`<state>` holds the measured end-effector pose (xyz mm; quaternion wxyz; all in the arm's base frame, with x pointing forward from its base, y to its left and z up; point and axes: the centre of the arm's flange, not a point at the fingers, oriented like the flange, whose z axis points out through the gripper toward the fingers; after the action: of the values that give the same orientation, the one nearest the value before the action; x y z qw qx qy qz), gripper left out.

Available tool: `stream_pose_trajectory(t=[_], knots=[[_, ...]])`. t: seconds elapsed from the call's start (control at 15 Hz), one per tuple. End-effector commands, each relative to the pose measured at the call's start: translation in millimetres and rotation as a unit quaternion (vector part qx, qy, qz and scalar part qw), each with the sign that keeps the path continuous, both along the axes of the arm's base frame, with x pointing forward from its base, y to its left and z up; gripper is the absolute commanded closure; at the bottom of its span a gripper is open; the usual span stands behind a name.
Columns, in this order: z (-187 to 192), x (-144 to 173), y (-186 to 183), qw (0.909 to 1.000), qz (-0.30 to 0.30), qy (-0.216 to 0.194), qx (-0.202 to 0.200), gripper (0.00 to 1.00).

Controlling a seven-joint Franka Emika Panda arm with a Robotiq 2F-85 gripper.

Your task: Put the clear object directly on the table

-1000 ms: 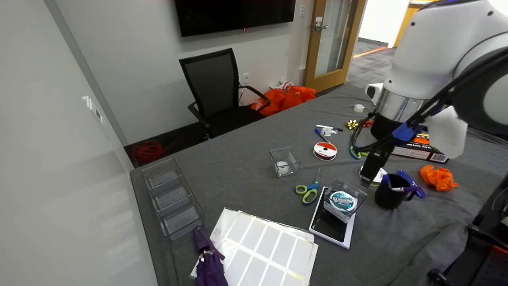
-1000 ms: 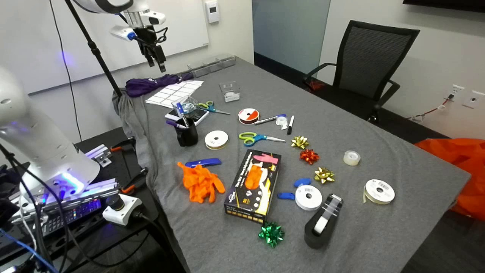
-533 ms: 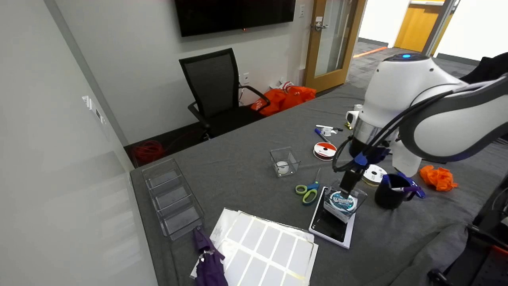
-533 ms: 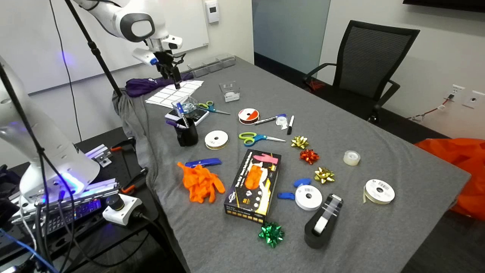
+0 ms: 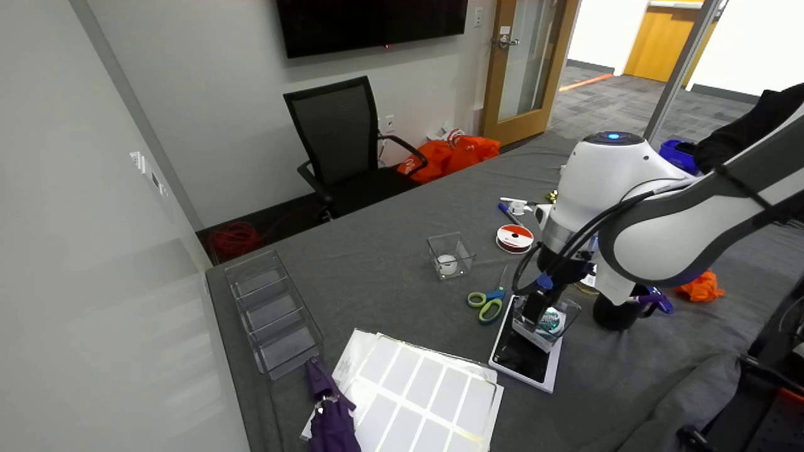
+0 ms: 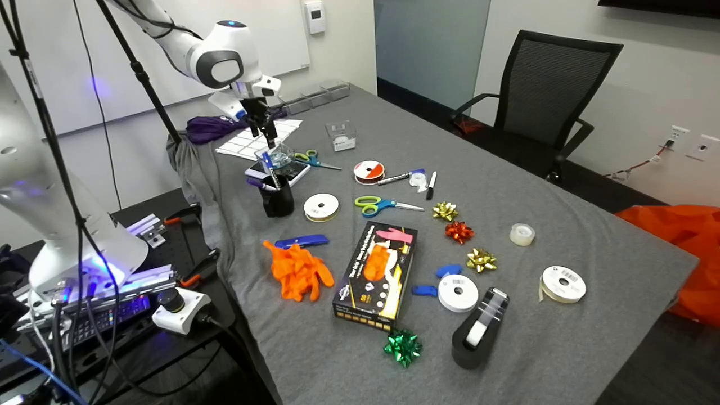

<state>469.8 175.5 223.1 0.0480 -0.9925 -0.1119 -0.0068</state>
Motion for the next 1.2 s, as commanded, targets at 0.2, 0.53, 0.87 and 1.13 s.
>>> stream_pose_trajectory(t=[0.2, 0.53, 0.87, 1.13], knots=[[-30, 15, 2, 0.9997, -0.002, -0.019, 0.016, 0.4], [-40, 18, 2, 0.9996, -0.002, -0.021, 0.016, 0.75], [-34, 16, 3, 0.9997, -0.003, -0.018, 0.015, 1.0], [-5, 19, 7, 0.999, -0.016, -0.039, -0.012, 1.0]])
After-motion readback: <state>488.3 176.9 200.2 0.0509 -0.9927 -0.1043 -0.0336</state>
